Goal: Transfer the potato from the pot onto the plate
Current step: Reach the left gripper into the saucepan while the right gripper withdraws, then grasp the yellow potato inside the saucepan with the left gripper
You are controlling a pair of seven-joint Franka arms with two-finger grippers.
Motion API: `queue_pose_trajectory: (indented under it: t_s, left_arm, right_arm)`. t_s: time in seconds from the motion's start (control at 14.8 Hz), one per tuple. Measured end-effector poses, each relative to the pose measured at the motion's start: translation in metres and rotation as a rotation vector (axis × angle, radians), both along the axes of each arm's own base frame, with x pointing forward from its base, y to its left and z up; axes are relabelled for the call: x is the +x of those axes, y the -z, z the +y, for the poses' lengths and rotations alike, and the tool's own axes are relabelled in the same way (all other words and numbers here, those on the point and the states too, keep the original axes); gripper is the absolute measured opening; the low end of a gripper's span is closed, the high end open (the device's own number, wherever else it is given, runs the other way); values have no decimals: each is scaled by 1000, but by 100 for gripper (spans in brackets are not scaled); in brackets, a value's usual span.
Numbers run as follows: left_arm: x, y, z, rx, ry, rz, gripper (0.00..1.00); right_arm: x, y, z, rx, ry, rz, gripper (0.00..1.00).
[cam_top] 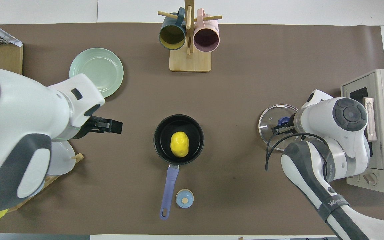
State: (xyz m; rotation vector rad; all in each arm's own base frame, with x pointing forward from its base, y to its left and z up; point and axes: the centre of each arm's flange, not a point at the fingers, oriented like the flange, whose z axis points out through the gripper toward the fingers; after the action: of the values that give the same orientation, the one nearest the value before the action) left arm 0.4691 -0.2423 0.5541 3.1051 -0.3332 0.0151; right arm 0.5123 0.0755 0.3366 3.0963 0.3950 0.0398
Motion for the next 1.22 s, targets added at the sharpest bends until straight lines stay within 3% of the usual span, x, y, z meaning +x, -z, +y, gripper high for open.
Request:
queue_pose_trajectory:
  t_s: [0.2, 0.27, 0.47, 0.54, 0.88, 1.22]
  left_arm:
    - [-27, 26, -53, -14, -40, -16, 100]
    - [-33, 36, -66, -17, -51, -17, 100]
    - [-38, 81, -111, -39, -108, -27, 100]
    - [-36, 98, -123, -47, -122, -30, 100]
    - [-26, 148, -141, -48, -129, -20, 100]
    - [-36, 182, -165, -39, -95, -5, 100]
  right_arm:
    - [-6, 7, -1, 4, -1, -28, 65]
    - [-8, 9, -1, 5, -1, -30, 70]
    - [-5, 0, -2, 4, 1, -36, 99]
    - [-1, -10, -1, 1, 3, -23, 100]
    - [31, -128, -3, -7, 32, 42, 100]
    - [34, -234, -28, -12, 84, 72, 100]
